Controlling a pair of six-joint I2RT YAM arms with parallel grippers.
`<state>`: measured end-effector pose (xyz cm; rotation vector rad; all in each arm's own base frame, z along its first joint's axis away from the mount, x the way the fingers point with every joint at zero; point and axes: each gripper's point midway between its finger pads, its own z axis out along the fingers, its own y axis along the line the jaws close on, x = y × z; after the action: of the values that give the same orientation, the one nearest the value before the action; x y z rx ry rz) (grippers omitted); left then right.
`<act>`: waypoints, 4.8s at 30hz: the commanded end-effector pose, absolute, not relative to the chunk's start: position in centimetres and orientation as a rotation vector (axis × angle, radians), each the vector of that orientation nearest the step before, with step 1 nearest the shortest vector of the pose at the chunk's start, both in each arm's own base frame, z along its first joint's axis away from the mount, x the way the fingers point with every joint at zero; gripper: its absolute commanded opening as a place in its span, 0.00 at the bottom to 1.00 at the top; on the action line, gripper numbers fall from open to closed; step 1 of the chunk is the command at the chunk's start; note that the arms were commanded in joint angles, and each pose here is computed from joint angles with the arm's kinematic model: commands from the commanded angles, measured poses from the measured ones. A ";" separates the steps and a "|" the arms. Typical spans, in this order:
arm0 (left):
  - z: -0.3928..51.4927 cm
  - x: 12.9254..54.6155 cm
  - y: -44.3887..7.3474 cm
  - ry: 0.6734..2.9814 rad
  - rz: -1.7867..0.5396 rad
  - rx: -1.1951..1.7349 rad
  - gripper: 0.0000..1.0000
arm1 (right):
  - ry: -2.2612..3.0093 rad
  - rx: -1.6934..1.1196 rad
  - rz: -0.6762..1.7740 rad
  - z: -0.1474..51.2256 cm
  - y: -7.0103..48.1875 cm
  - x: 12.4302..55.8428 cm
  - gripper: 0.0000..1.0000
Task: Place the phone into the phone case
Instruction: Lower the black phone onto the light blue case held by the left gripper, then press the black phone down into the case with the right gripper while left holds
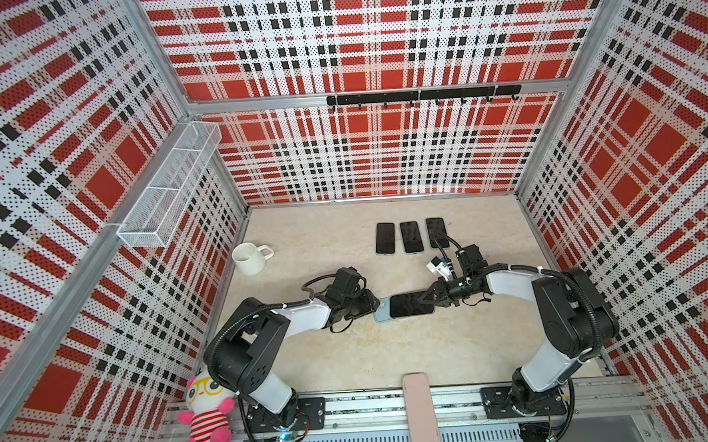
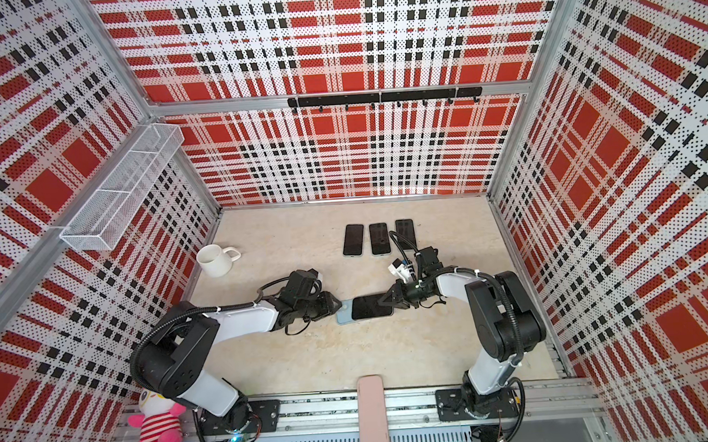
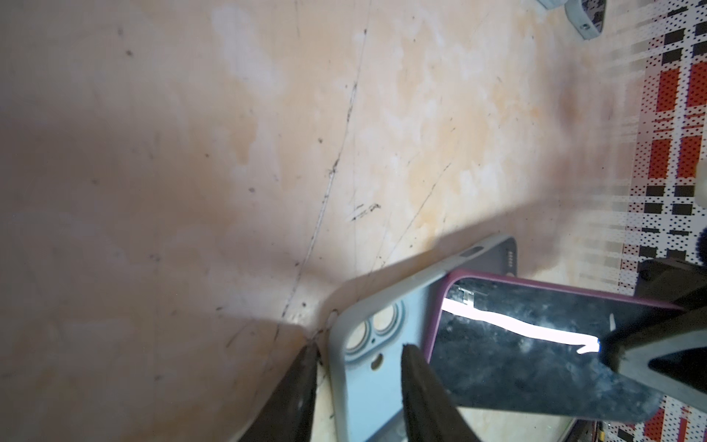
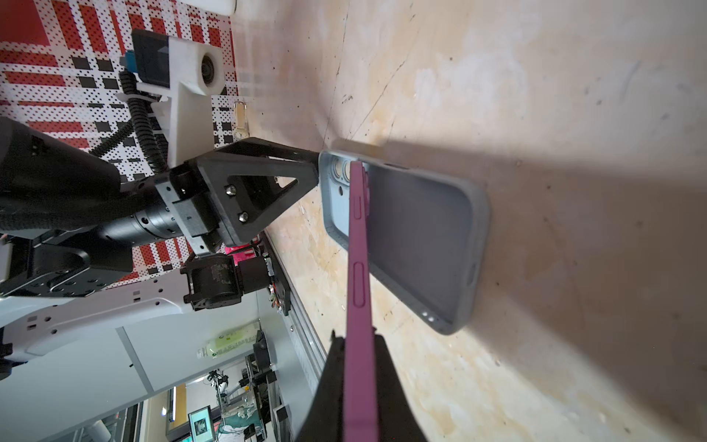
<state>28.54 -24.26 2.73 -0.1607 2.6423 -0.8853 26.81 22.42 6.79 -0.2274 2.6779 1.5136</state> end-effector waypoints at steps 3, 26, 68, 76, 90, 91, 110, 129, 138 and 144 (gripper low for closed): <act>1.1 26.6 -24.0 2.695 -0.942 -0.216 0.41 | 2.775 -0.283 1.474 4.7 21.8 26.0 0.00; 2.2 27.6 -26.2 2.617 -1.069 -0.228 0.40 | 2.829 -0.199 1.479 2.9 22.7 27.2 0.00; 1.2 29.1 -24.7 2.603 -1.018 -0.248 0.39 | 2.842 -0.302 1.626 2.0 26.2 24.9 0.00; 0.4 29.2 -23.3 2.608 -0.991 -0.287 0.39 | 2.820 -0.347 1.592 3.1 26.0 24.9 0.00; 1.3 28.6 -23.0 2.587 -1.005 -0.307 0.39 | 2.841 -0.220 1.547 2.8 25.7 25.7 0.00; 1.4 28.4 -22.8 2.587 -1.003 -0.314 0.39 | 2.844 -0.199 1.545 2.6 25.6 25.7 0.00; 2.4 24.1 -25.8 2.573 -1.172 -0.379 0.37 | 2.905 0.042 1.503 0.4 25.4 25.9 0.00; 2.3 24.9 -25.1 2.567 -1.126 -0.351 0.36 | 2.989 -0.200 1.177 3.0 23.9 27.5 0.30; 1.3 24.6 -24.8 2.594 -1.083 -0.338 0.35 | 2.989 -0.256 0.993 5.8 22.9 29.3 0.36; 1.9 25.0 -25.5 2.580 -1.098 -0.313 0.35 | 3.009 -0.267 0.898 6.0 22.1 29.6 0.38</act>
<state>25.70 -25.16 2.73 -0.3506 2.5293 -1.1206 29.90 22.74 5.10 -0.2280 3.0039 0.9659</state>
